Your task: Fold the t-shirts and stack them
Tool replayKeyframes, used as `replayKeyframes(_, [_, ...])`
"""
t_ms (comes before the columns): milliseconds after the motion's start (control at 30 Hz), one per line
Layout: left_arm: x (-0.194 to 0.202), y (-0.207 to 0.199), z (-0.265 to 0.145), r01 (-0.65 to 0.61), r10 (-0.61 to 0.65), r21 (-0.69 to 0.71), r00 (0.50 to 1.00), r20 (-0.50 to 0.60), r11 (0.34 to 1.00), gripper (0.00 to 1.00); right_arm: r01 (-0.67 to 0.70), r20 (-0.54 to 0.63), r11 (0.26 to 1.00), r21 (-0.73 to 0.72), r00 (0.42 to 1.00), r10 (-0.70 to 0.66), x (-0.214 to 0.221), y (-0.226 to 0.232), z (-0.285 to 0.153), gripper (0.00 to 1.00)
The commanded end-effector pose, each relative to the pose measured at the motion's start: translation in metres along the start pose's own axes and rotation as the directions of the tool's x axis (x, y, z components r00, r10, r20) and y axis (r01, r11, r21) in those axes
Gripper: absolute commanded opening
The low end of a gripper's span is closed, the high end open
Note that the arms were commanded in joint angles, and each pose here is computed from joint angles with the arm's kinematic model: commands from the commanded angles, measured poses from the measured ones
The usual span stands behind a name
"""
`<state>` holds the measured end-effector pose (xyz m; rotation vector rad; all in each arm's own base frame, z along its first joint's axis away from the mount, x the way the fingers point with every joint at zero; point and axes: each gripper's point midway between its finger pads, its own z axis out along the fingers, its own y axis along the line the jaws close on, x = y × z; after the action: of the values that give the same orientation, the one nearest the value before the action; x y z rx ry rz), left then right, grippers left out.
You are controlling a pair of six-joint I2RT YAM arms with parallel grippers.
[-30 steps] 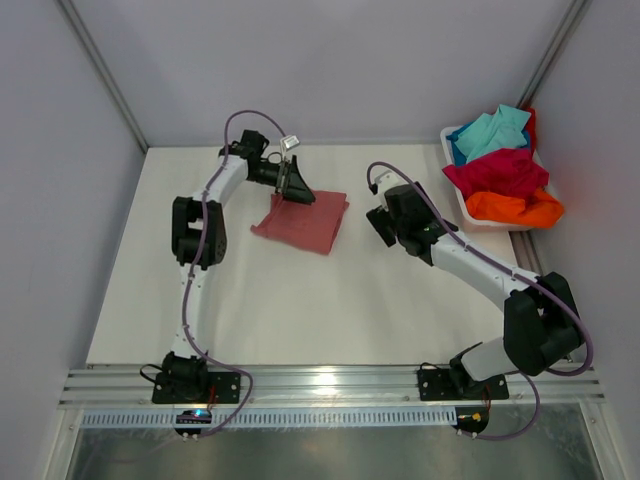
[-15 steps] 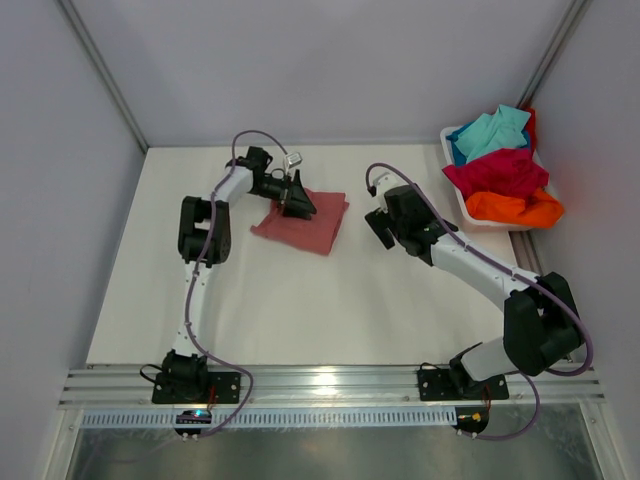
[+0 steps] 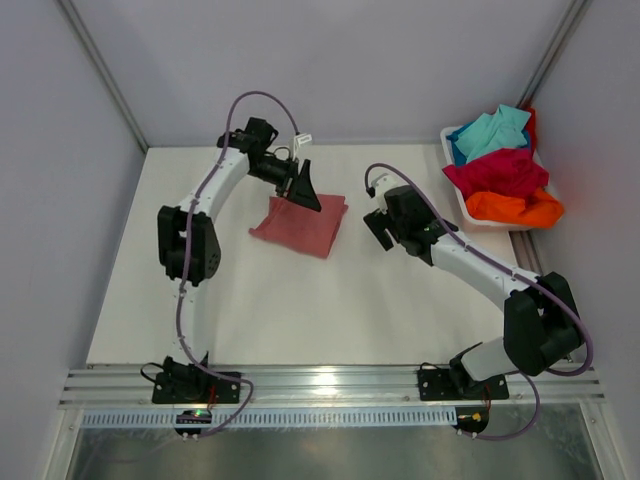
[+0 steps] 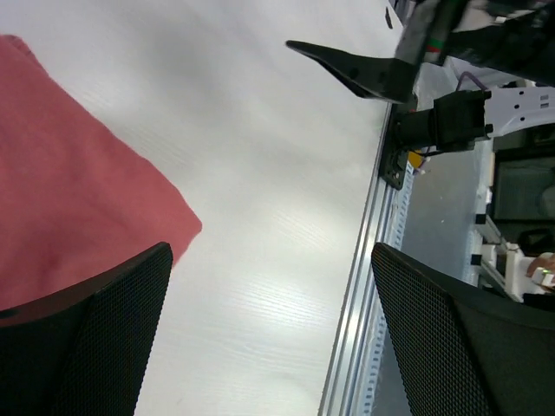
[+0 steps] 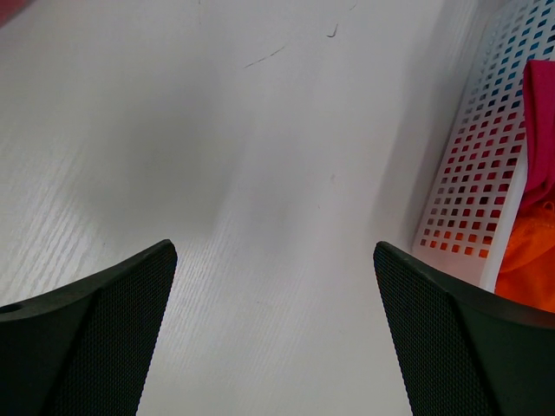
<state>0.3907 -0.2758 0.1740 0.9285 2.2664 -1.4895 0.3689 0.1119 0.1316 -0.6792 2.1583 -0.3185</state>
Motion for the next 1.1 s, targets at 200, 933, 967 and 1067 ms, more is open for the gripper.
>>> replayKeyframes(200, [0.023, 0.016, -0.050, -0.153, 0.115, -0.538, 0.988, -0.104, 0.829, 0.99, -0.022, 0.037, 1.000, -0.017, 0.999, 0.022, -0.009, 0.002, -0.002, 0.99])
replayKeyframes(933, [0.019, 0.002, -0.028, -0.374, 0.273, -0.778, 0.924, -0.267, 0.505, 0.99, -0.053, 0.062, 0.964, 0.261, 0.997, 0.038, -0.012, -0.045, -0.005, 0.99])
replayKeyframes(967, [0.017, 0.003, -0.027, -0.374, 0.274, -0.785, 0.924, -0.268, 0.493, 0.99, -0.061, 0.064, 0.958, 0.280, 0.997, 0.045, -0.012, -0.049, -0.006, 0.99])
replayKeyframes(1067, [0.011, 0.005, -0.022, -0.370, 0.283, -0.797, 0.923, -0.259, 0.477, 0.99, -0.085, 0.089, 0.949, 0.304, 0.994, 0.061, -0.016, -0.055, -0.010, 0.99])
